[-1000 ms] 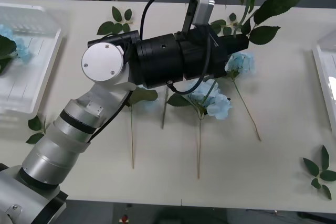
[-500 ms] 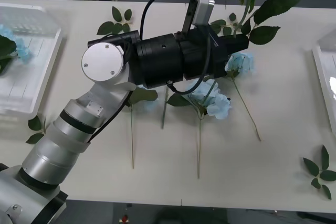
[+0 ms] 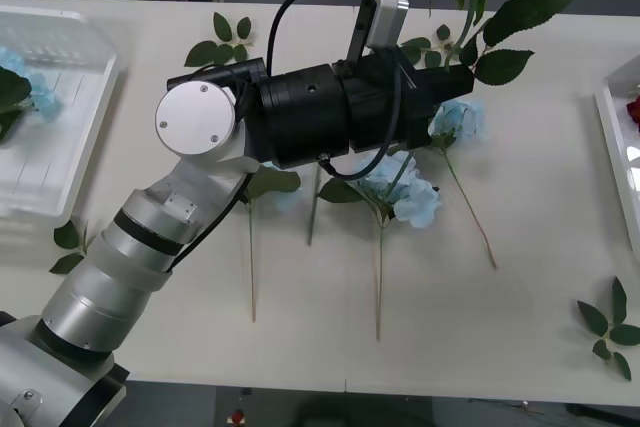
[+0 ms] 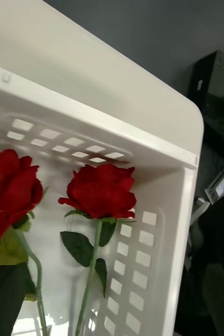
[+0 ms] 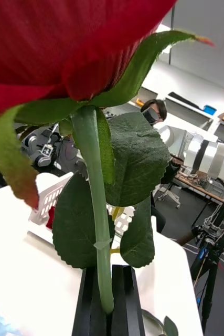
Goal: Put the red flowers into the right box and the blue flowers into the left box
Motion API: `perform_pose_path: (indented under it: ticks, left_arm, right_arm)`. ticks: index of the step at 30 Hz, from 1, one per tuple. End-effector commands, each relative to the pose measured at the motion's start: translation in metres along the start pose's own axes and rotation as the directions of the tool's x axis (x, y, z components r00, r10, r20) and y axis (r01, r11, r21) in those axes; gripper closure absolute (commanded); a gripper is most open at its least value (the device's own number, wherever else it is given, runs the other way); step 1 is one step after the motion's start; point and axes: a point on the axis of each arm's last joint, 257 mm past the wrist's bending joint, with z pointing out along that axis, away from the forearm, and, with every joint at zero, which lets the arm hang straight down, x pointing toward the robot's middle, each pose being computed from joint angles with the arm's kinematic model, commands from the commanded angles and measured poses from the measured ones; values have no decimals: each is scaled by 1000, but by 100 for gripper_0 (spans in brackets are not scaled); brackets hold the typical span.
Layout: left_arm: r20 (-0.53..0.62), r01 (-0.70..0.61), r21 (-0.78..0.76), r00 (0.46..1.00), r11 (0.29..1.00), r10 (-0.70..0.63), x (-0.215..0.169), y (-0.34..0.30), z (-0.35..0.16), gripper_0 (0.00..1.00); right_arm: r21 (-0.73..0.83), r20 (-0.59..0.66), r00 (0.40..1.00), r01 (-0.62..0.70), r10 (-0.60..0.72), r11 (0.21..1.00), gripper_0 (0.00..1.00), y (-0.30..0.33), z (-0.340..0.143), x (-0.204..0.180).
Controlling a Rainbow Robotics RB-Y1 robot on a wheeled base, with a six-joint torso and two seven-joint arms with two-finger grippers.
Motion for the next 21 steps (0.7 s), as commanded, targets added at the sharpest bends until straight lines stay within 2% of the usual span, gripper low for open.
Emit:
perform_pose_path:
  ticks: [1, 9, 14, 18, 21]
  left_arm:
    - [24, -93, 24, 995, 995, 92, -16, -13, 4, 100]
    - [24, -93, 24, 995, 995, 92, -16, -13, 4, 100]
    - [24, -93, 24, 995, 995, 92, -16, -13, 4, 100]
    - [24, -93, 24, 995, 995, 92, -16, -13, 4, 100]
    - [24, -93, 24, 995, 995, 92, -16, -13, 4, 100]
  right_arm:
    - [-23, 39, 997, 73, -72, 997, 0, -6, -7, -11]
    - [-210, 138, 989, 79, -50, 975, 0, 34, -25, -38]
    - [-403, 217, 976, 86, 4, 911, 0, 62, -57, -53]
    - [-499, 296, 955, 123, 35, 858, 0, 73, -82, -55]
    - [-585, 354, 929, 131, 106, 800, 0, 80, -108, -53]
